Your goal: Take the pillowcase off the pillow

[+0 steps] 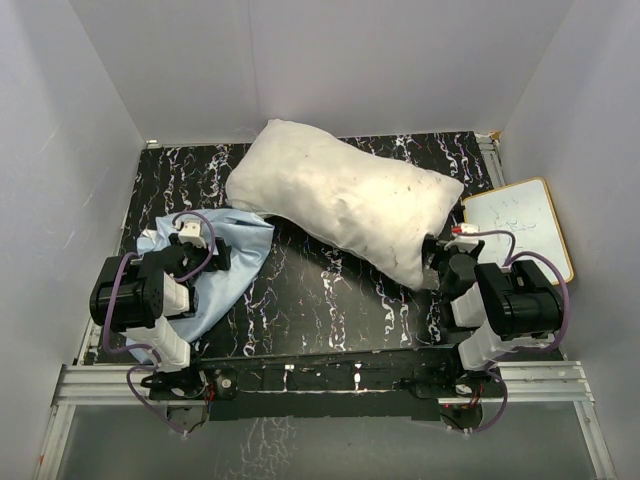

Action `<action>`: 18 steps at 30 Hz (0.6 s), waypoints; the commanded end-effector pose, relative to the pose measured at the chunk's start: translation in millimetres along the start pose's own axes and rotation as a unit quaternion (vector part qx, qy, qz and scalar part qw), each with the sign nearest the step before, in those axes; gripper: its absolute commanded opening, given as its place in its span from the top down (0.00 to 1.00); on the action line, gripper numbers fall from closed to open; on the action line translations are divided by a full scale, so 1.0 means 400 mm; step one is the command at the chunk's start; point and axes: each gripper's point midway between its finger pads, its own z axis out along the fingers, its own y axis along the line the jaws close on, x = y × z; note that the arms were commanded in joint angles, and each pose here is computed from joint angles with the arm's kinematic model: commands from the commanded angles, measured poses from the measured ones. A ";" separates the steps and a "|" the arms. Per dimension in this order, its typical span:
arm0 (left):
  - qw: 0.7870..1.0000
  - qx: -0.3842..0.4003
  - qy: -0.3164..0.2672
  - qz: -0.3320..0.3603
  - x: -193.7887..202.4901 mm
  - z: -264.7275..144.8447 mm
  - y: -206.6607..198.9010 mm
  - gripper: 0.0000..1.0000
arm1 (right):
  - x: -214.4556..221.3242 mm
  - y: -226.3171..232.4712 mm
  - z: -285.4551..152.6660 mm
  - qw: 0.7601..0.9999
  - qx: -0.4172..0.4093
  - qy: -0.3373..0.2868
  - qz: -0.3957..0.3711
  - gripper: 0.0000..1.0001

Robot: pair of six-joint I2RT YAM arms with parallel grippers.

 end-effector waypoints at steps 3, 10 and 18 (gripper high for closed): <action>1.000 0.007 -0.023 0.013 -0.034 0.007 -0.008 0.03 | -0.091 0.015 0.084 0.999 -0.004 -0.034 0.005 0.02; 1.000 0.007 -0.026 0.011 -0.036 0.008 -0.009 0.03 | -0.096 0.016 0.083 0.999 -0.006 -0.042 0.003 0.02; 0.999 -0.046 -0.021 -0.011 -0.033 0.007 0.034 0.03 | -0.096 0.015 0.083 0.999 -0.005 -0.041 0.003 0.02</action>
